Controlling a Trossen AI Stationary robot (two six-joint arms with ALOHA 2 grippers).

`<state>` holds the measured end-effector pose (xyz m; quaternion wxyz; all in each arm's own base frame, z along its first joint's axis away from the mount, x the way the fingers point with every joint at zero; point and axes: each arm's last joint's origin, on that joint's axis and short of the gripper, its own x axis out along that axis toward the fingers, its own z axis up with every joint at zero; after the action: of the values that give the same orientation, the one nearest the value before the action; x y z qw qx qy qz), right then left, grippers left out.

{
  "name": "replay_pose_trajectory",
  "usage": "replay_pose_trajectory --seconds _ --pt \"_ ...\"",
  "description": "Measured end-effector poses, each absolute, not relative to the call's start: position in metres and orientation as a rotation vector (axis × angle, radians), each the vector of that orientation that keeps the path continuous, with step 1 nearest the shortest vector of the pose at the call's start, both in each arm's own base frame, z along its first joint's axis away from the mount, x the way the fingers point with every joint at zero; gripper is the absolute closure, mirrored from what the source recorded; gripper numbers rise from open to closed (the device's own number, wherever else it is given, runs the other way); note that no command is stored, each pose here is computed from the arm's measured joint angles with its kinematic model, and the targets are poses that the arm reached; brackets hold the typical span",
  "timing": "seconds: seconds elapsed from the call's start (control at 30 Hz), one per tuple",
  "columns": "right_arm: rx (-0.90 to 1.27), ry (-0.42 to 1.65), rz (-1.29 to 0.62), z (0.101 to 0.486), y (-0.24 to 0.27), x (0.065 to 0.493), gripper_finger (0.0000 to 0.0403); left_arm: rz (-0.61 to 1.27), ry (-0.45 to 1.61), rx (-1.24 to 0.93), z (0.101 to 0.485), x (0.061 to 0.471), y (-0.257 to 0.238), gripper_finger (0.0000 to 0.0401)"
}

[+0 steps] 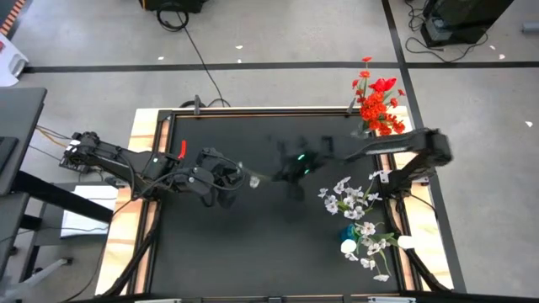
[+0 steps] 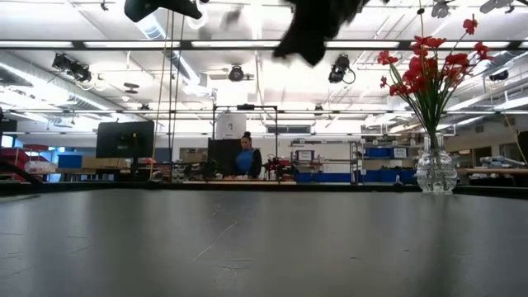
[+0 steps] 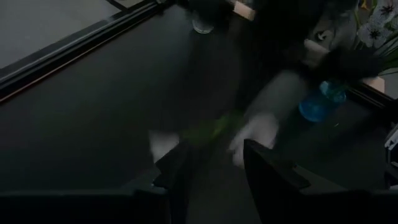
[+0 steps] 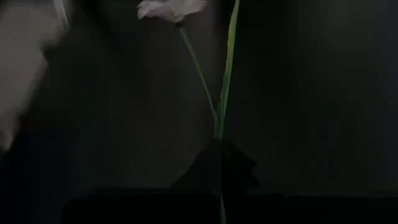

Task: Sort flowers into vase by color
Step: Put the white flowers into the blue vase

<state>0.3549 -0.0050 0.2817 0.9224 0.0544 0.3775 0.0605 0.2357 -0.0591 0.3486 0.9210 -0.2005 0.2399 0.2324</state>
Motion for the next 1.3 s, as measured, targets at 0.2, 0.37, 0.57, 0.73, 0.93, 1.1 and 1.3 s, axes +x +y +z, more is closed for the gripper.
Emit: replay_pose_trajectory --seconds 0.2,0.37,0.57,0.73,0.93,1.1,1.3 --pt "0.116 0.549 0.086 0.354 -0.016 0.303 0.0401 0.489 0.482 -0.422 0.349 0.236 -0.059 0.0251" --pt "0.091 0.374 0.091 0.403 -0.014 0.247 0.0402 0.493 0.475 -0.441 0.349 0.236 -0.059 0.0251" --pt "0.071 0.219 0.154 0.435 0.001 0.179 0.0402 0.488 0.451 -0.463 0.351 0.237 -0.059 0.0251" --pt "0.055 0.102 0.264 0.433 0.015 0.134 0.0402 0.498 0.437 -0.461 0.352 0.238 -0.059 0.0251" --pt "0.106 -0.069 0.461 0.402 0.029 0.106 0.0402 0.532 0.394 -0.451 0.354 0.239 -0.057 0.0251" --pt "0.188 -0.148 0.584 0.366 0.038 0.101 0.0403 0.552 0.383 -0.467 0.354 0.241 -0.052 0.0251" --pt "0.2 -0.078 0.648 0.331 0.047 0.104 0.0403 0.57 0.355 -0.498 0.356 0.244 -0.048 0.0251"
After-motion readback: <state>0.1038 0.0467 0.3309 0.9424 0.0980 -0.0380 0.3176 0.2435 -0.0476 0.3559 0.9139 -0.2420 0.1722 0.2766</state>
